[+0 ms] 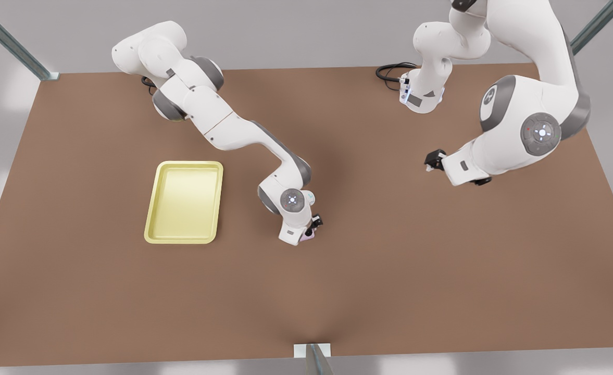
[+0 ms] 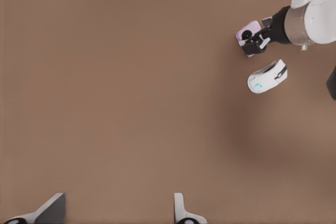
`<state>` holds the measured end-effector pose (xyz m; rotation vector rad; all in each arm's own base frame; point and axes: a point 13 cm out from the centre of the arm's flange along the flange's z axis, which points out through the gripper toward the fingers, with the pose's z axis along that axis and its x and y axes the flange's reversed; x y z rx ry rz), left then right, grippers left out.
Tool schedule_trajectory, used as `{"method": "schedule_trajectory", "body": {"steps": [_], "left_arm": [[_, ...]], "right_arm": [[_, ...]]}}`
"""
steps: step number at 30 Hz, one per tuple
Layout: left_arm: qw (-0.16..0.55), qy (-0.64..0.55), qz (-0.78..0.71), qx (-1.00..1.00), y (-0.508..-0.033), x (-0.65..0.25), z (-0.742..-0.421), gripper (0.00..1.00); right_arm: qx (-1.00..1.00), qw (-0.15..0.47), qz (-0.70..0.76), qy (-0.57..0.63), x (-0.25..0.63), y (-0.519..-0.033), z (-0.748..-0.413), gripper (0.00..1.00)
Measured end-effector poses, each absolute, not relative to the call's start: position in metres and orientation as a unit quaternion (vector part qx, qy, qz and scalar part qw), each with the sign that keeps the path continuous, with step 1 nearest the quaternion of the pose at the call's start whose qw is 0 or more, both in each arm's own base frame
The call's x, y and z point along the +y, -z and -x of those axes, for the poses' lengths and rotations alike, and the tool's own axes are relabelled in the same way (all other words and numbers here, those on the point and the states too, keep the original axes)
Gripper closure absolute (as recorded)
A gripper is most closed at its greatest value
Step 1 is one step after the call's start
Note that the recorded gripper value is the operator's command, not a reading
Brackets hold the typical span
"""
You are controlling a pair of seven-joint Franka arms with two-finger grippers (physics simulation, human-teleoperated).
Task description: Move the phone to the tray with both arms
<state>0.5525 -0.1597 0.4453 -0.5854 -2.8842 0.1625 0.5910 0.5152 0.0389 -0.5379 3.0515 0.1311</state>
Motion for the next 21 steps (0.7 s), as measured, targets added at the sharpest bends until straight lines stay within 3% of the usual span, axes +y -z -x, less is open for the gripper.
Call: {"method": "schedule_trajectory", "body": {"steps": [5,21], "left_arm": [[0.082,-0.049,0.199,-0.975,-0.462,-0.150,-0.552,0.00],[0.099,-0.046,0.211,-0.971,-0.454,-0.147,-0.548,0.00]], "right_arm": [[0.980,0.026,0.194,-0.044,0.519,-0.040,-0.591,0.00],[0.974,0.022,0.220,-0.044,0.520,-0.034,-0.587,0.00]]}}
